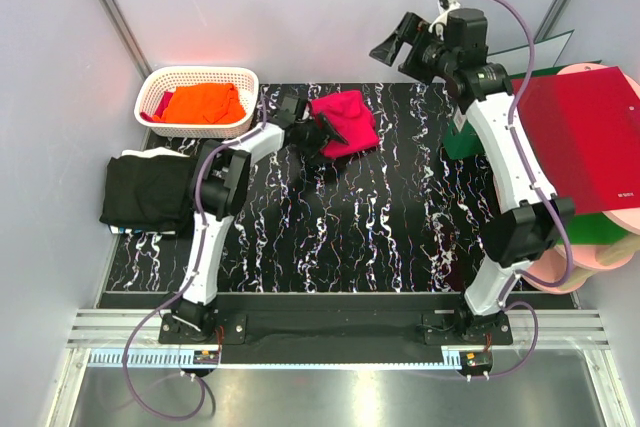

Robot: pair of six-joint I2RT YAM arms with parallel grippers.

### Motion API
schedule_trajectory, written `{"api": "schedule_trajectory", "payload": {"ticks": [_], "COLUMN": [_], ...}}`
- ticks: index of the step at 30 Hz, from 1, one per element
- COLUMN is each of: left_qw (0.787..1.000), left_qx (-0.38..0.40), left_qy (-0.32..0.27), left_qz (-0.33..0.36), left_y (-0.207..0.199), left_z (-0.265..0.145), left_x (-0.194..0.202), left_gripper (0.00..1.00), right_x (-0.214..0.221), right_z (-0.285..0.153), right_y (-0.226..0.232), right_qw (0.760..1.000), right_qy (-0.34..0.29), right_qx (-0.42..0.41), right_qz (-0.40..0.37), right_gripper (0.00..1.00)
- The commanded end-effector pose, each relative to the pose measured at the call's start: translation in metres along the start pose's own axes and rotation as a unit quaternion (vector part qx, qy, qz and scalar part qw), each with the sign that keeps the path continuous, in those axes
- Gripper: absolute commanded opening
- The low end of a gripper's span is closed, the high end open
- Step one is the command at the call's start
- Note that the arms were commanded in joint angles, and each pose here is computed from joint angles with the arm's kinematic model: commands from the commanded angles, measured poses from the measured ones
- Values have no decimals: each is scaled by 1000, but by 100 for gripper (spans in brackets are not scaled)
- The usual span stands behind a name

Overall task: Fold and stack the t-shirts
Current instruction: Smooth out wrinkles on the folded tshirt

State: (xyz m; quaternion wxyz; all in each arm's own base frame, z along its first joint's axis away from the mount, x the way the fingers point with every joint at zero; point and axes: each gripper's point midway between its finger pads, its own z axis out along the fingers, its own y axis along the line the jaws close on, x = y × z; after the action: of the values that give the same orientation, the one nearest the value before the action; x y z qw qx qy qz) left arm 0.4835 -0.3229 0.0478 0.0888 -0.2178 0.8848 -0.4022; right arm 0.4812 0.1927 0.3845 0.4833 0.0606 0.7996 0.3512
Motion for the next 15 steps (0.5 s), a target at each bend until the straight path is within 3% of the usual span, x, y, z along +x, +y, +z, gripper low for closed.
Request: {"api": "schedule_trajectory", "payload": {"ticks": [1,8,9,11,12,14,15], "left_qw": [999,997,995,995,991,990,984], "left_qx": [-17,-44,-68,-62,-86,-82,-110], "left_qy": [-15,55,73,82,102,118,139], "left_qz": [-24,-11,-22,-3,-18,-6,-21], "left_y": [13,31,57,56,82,84,106], "left_z": [30,-13,-19,-44,-52,-74,-85], "left_x": [-13,40,58,76,96,115,134], "left_gripper": [0,0,0,0,0,0,0], "right_x": [22,86,92,109,114,128,132], "right_z": [-11,-13,-13,-13,-12,-12,-12], "right_y": [-8,-43,-46,-56,-59,-67,-69], "right_qw": [1000,993,992,989,988,985,985], "right_qy": [25,102,108,129,136,153,157], "right_qx": [9,39,40,46,48,52,54], "right_qz": [2,42,45,51,52,53,53], "right_gripper": [100,100,100,99,100,100,100]}}
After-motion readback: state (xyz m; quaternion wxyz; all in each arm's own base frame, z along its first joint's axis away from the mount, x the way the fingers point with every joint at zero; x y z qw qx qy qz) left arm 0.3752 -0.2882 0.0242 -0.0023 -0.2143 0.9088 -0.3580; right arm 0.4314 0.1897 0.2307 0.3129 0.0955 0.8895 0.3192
